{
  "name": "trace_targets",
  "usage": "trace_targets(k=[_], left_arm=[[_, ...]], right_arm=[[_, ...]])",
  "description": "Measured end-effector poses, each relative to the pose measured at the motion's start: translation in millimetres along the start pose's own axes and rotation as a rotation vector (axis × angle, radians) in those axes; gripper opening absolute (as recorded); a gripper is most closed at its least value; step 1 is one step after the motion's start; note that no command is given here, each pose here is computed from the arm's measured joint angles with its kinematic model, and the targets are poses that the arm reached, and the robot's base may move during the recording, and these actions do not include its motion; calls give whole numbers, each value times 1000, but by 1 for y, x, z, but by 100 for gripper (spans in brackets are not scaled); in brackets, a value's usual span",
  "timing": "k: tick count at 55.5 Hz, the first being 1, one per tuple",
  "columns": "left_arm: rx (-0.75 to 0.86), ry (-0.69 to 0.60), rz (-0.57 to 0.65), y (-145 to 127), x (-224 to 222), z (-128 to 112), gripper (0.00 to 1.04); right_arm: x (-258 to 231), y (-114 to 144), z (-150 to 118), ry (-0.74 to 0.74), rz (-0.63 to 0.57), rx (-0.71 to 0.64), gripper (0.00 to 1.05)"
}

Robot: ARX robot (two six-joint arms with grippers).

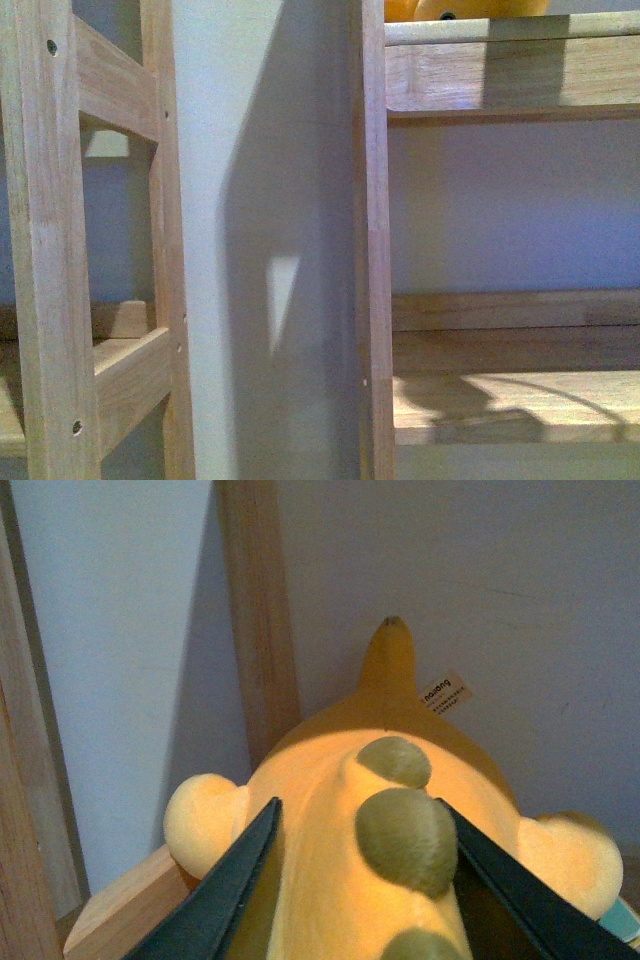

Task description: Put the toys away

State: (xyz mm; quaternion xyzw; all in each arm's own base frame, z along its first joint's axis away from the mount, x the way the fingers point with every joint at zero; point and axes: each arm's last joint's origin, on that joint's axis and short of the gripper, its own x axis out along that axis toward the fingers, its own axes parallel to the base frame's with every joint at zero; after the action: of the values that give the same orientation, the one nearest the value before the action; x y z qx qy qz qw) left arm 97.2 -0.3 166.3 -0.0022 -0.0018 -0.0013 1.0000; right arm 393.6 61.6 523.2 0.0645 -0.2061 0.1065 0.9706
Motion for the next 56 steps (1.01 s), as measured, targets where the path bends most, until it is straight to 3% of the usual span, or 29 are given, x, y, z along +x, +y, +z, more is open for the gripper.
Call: trace_targets(k=[14,40,56], left_arm=[[0,0,0,0,0,0,98],[0,0,0,0,0,0,98],[0,0,0,0,0,0,98]], right_arm=[[-5,1,4,-17,-24,-52,99],[-23,14,32,-103,-63,-144,98],[-82,10,54,-190,-366,-232,98]])
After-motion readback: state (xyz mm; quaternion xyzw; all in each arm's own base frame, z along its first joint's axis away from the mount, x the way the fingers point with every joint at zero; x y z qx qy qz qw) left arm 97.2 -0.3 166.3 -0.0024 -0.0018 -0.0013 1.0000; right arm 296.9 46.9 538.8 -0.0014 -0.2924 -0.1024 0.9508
